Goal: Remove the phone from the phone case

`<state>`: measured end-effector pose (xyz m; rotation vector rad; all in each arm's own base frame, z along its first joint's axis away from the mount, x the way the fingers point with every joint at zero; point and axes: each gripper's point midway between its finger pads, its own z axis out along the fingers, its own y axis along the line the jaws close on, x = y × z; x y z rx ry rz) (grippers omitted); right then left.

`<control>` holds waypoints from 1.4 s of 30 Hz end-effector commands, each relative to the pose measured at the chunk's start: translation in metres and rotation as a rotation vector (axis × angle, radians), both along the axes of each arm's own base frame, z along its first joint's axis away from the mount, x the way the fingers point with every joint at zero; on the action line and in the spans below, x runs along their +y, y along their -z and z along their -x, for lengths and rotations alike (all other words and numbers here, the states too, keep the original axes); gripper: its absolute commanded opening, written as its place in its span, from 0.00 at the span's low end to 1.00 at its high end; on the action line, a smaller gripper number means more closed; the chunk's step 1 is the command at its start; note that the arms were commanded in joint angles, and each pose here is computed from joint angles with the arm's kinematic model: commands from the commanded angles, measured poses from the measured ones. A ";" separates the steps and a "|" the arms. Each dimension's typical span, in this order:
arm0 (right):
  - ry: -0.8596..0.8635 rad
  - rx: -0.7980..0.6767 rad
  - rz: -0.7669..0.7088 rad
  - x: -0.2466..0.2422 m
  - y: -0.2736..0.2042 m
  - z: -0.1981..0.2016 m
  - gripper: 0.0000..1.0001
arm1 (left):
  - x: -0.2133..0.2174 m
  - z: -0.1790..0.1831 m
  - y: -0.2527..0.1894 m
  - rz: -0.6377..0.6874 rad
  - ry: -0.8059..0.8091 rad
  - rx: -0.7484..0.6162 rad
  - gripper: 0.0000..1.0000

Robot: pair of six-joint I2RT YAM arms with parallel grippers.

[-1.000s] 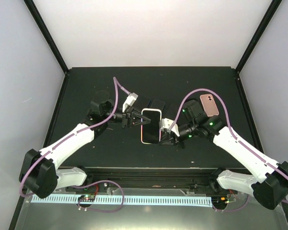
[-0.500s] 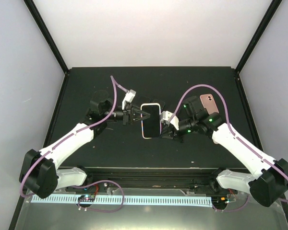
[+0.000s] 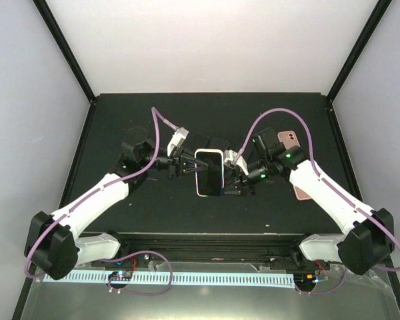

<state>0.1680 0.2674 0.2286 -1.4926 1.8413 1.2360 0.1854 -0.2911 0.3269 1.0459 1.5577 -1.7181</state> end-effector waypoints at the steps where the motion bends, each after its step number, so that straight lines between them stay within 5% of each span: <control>1: -0.005 -0.132 -0.155 0.016 -0.052 -0.024 0.41 | 0.000 0.065 -0.003 -0.012 0.297 0.022 0.02; 17: 0.023 -0.005 -0.327 0.021 -0.126 -0.027 0.41 | -0.019 0.034 0.002 0.005 0.149 0.078 0.02; 20: 0.009 0.027 -0.330 0.020 -0.119 -0.023 0.30 | -0.023 0.018 0.005 0.002 0.075 0.106 0.02; 23: -0.001 0.112 -0.326 0.016 -0.107 -0.016 0.02 | -0.023 -0.011 0.007 0.003 -0.077 0.134 0.05; 26: 0.000 0.250 -0.318 0.007 -0.091 -0.012 0.01 | -0.021 -0.039 0.010 0.004 -0.204 0.149 0.16; 28: 0.028 0.308 -0.296 0.003 -0.077 -0.015 0.01 | -0.018 -0.057 0.010 0.000 -0.287 0.161 0.38; 32: 0.093 0.384 -0.251 -0.003 -0.049 -0.022 0.01 | -0.008 -0.087 0.013 -0.033 -0.471 0.134 0.68; 42: 0.494 0.459 -0.119 -0.026 0.031 -0.065 0.01 | 0.037 -0.112 0.062 -0.277 -0.759 0.084 0.77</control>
